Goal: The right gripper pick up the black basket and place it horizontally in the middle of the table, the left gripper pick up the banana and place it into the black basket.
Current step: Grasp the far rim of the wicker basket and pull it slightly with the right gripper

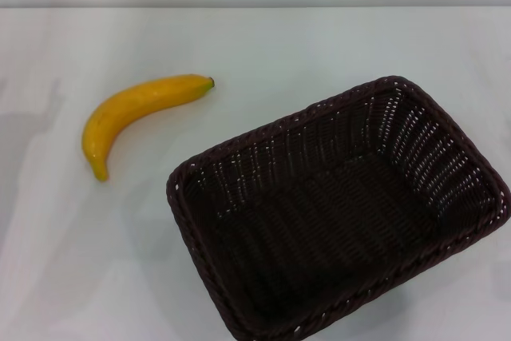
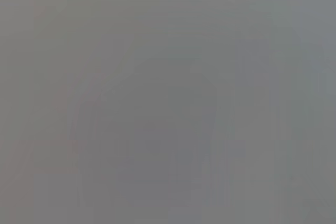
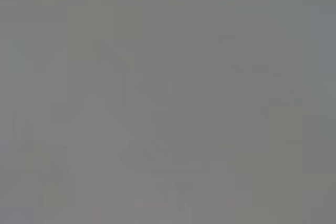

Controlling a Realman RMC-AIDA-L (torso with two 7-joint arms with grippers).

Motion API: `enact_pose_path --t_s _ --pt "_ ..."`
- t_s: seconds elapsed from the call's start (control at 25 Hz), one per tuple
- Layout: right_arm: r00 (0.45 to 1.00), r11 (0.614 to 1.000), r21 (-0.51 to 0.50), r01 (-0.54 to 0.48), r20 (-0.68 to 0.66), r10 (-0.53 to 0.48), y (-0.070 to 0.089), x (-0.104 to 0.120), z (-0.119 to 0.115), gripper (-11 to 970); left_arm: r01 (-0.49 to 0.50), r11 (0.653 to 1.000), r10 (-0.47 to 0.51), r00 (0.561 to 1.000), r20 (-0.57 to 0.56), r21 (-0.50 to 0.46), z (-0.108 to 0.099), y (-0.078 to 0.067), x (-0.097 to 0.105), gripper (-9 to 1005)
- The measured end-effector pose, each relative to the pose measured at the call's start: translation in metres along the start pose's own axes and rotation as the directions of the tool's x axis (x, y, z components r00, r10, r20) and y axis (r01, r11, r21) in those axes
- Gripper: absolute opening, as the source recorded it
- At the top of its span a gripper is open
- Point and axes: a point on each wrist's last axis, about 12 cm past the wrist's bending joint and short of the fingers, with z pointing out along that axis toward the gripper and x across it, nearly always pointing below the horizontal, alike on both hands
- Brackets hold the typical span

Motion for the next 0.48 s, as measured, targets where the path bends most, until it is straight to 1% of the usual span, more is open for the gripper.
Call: enact_pose_path --t_s 0.48 --pt "1.000 1.000 -0.005 0.001 0.000 -0.001 0.0006 0.0000 0.0006 856 0.002 1.000 -0.002 1.000 0.007 0.002 -0.0012 -0.0006 -0.0009 880"
